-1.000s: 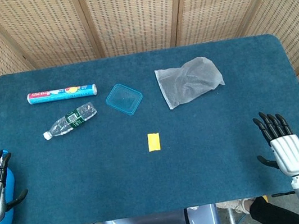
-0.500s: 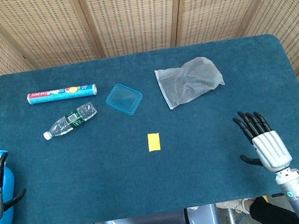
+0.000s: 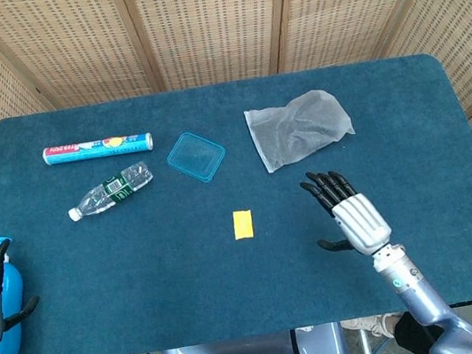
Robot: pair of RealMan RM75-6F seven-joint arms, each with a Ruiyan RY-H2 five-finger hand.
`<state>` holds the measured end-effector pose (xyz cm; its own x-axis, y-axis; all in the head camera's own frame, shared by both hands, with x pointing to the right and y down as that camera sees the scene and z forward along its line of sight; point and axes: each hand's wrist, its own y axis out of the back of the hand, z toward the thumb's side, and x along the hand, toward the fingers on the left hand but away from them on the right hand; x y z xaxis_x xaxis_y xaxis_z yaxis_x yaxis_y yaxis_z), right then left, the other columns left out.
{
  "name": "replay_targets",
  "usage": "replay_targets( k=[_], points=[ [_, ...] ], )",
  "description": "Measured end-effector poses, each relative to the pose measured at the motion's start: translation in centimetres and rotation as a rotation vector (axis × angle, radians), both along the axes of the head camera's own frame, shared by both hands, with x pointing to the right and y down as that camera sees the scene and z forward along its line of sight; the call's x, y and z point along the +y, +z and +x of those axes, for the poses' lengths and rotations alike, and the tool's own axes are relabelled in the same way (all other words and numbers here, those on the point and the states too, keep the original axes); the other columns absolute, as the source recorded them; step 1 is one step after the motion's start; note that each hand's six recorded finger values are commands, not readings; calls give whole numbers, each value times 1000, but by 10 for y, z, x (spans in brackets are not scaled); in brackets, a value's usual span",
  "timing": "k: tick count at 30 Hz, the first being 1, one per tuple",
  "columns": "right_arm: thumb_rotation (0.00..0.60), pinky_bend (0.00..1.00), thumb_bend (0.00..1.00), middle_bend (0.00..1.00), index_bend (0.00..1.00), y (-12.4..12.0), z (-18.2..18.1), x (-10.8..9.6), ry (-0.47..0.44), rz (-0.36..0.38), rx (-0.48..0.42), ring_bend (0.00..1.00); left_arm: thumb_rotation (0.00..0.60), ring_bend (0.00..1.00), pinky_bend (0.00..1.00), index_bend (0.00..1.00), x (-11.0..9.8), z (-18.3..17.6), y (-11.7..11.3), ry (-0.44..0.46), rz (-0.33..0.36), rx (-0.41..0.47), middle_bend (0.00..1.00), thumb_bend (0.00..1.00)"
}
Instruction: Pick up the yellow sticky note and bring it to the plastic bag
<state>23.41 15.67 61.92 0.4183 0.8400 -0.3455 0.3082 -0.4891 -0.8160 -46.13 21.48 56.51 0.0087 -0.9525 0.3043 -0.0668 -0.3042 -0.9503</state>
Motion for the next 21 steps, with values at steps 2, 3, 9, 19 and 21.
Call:
replay_targets(
  k=[2,3,9,19,21],
  points=[
    [600,0,165,0,92,5,-11,-1,-7,-20,-11,0,600,0,0,0,0,-1,0,-3,-1,2,0,169],
    [600,0,175,0,93,8,-18,-1,-8,-33,-17,0,600,0,0,0,-1,-1,0,-5,-1,4,0,170],
    [600,0,265,0,95,22,-51,-2,-18,-73,-26,0,600,0,0,0,-3,-5,-1,-20,0,13,0,171],
    [600,0,431,0,98,46,-94,-4,-11,-114,-8,0,600,0,0,0,-4,-7,-2,-25,0,25,0,171],
    [600,0,431,0,98,52,-100,-3,-12,-126,-1,0,600,0,0,0,-4,-7,-2,-28,1,27,0,171]
  ],
)
